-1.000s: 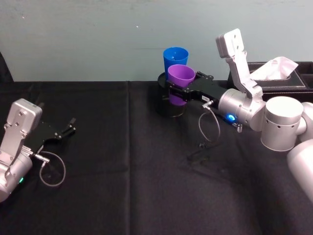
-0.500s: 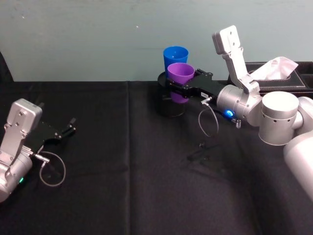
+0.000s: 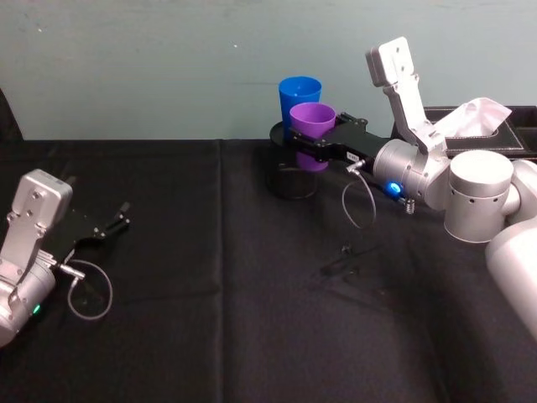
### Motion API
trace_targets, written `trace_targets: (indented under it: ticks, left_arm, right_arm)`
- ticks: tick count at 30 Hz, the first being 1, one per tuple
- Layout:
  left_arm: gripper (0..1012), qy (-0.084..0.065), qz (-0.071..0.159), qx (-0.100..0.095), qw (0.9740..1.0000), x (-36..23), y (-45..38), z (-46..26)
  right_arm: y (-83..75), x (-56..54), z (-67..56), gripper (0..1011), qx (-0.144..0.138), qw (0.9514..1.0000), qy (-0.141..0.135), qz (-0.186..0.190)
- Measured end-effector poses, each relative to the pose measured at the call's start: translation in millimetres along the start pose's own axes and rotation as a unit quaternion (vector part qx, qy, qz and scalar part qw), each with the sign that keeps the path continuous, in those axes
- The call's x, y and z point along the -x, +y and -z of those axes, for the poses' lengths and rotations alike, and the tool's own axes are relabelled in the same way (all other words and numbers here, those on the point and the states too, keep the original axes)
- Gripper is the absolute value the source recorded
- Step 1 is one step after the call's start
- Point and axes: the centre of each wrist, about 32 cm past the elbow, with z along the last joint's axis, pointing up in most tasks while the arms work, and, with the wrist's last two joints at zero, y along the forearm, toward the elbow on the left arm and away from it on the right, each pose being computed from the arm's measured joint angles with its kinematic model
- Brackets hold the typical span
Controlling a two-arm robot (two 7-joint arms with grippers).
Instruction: Pick up one cup with a gripper and tap it against the other cup.
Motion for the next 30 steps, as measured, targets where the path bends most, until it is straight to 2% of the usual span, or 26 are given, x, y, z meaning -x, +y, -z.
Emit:
trace_targets:
  ticks: [30]
  left_arm:
    - [1000,0.0,0.0,0.0,1.0,0.0,0.0,0.0]
  right_arm:
    - [-0.3,0.1,0.5,736,0.0,1.0,0.0,0.0]
